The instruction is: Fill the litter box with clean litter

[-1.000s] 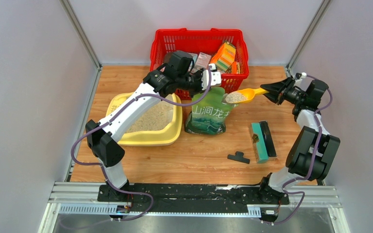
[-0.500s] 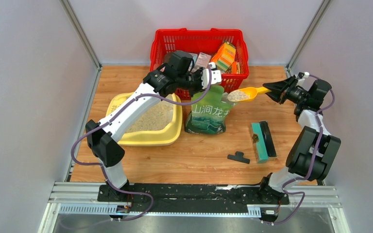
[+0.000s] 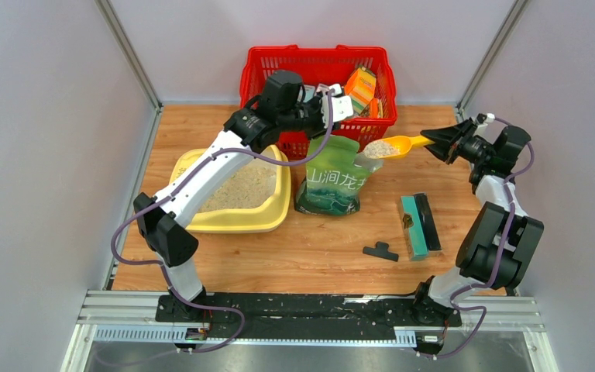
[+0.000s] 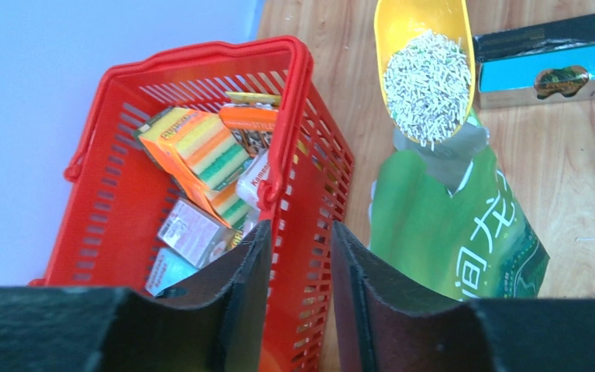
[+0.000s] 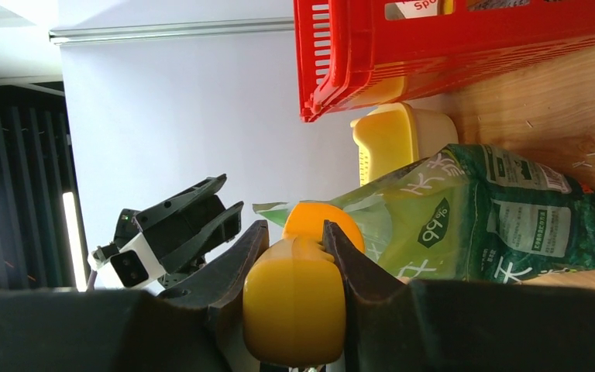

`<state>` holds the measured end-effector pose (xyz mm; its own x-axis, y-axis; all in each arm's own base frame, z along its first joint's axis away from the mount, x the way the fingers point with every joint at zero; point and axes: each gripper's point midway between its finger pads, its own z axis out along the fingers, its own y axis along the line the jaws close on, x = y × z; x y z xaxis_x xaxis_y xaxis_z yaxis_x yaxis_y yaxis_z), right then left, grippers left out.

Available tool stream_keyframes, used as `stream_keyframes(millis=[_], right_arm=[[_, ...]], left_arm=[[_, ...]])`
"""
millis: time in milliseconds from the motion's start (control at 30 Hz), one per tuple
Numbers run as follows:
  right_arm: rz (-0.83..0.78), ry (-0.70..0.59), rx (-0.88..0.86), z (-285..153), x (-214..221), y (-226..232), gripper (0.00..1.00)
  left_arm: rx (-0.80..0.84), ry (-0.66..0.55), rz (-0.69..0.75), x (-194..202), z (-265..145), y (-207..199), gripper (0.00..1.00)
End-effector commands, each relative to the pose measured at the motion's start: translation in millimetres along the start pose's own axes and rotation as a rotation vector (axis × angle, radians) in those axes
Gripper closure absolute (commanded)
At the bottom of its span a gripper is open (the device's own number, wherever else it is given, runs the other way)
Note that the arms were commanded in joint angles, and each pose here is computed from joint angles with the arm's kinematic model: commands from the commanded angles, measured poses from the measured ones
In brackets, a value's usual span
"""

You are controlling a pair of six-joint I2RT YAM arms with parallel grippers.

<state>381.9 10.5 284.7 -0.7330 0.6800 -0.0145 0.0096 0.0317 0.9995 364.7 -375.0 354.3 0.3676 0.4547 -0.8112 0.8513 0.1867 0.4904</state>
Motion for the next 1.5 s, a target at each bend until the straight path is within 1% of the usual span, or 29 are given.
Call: stream_keyframes(millis=[0, 167, 367, 533, 700, 733, 1200, 1300, 1333, 1400, 1433, 1467], right_arm=[[-0.091, -0.001, -0.046, -2.8, 1.9, 39.5, 1.00], [-0.115, -0.008, -0.058, -0.1, -4.0, 52.8, 1.00], [-0.136, 0.001, -0.066, 5.0, -5.9, 66.3, 1.00], [-0.131, 0.007, -0.065, 9.6, -2.4, 74.3, 1.00], [-0.078, 0.013, -0.051, 13.4, 1.3, 69.7, 1.00], [-0.080, 0.019, -0.052, 15.3, 3.9, 70.1, 1.00], [-0.055, 0.121, -0.051, 48.8, 34.4, 83.4, 1.00], [-0.047, 0.145, -0.050, 60.2, 39.4, 82.8, 1.00], [-0.037, 0.152, -0.048, 64.6, 39.5, 80.7, 1.00], [-0.033, 0.184, -0.049, 76.2, 48.4, 80.5, 1.00], [-0.038, 0.195, -0.053, 81.2, 51.8, 83.3, 1.00], [-0.029, 0.207, -0.051, 87.0, 53.5, 80.6, 1.00]], left_arm=[[-0.076, -0.060, 0.044, -32.9, -22.3, 20.7, 0.54], [-0.108, -0.040, 0.057, -33.4, -31.4, 25.2, 0.51], [-0.139, -0.002, 0.058, -24.6, -45.0, 28.7, 0.50], [-0.187, 0.068, 0.033, -4.3, -55.8, 34.6, 0.48], [-0.231, 0.121, -0.009, 16.0, -72.7, 38.9, 0.48], [-0.228, 0.138, -0.017, 24.2, -73.3, 35.8, 0.48], [-0.209, 0.269, -0.015, 67.8, -112.6, 5.2, 0.48], [-0.186, 0.314, -0.029, 78.5, -126.4, -7.2, 0.48], [-0.186, 0.314, -0.030, 76.7, -133.2, -10.8, 0.48], [-0.171, 0.354, -0.068, 90.1, -143.5, -23.2, 0.48], [-0.181, 0.350, -0.077, 87.4, -153.9, -26.8, 0.48], [-0.170, 0.370, -0.096, 92.9, -159.8, -34.5, 0.48]])
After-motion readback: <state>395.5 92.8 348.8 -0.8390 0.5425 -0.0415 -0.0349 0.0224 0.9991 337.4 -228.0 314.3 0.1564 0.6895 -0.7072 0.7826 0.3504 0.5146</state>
